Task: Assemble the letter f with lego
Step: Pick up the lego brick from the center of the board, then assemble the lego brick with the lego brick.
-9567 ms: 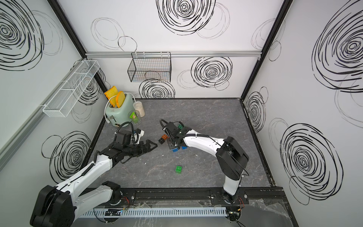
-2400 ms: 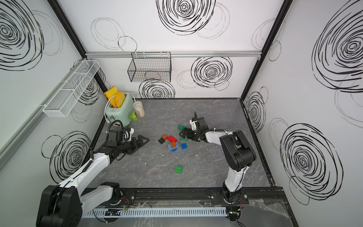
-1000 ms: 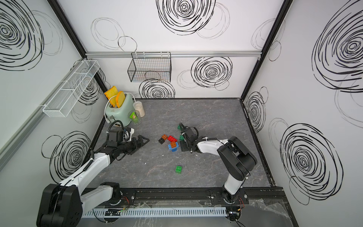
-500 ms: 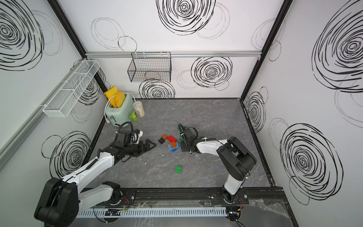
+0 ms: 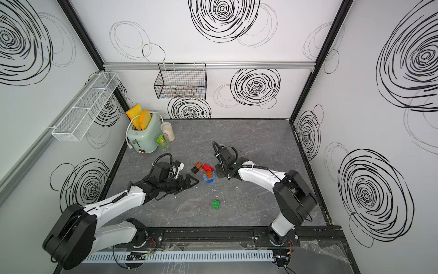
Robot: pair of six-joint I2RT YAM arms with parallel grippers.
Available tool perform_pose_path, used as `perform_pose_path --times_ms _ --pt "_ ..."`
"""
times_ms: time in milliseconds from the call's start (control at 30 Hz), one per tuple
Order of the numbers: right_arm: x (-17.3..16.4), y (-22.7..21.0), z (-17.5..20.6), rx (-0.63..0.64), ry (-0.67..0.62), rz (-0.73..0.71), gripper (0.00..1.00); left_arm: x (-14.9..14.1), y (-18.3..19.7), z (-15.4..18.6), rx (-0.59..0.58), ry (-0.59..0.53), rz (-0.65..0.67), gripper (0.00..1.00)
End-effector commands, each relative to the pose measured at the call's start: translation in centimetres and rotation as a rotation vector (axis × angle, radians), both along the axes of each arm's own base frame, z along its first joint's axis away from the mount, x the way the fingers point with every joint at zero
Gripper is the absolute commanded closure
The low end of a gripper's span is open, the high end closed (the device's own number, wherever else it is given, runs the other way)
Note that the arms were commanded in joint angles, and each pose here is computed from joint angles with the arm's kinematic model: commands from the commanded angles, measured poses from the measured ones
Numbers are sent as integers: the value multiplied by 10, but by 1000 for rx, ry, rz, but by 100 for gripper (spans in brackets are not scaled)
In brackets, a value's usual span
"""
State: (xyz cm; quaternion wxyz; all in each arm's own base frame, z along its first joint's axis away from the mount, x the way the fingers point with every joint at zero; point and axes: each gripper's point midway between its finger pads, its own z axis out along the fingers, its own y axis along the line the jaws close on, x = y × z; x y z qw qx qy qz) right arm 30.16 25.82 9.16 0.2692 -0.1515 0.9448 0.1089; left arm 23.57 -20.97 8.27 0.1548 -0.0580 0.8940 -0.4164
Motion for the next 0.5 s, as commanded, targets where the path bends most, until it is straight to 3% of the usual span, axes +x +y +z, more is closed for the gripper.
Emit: perform_pose_path --times_ms 0,467 --pt "-12 6 20 -26 -3 41 63 16 -1 7 -31 -54 62 2" --pt "-32 55 24 -22 21 158 62 20 2 0 -33 -40 94 2"
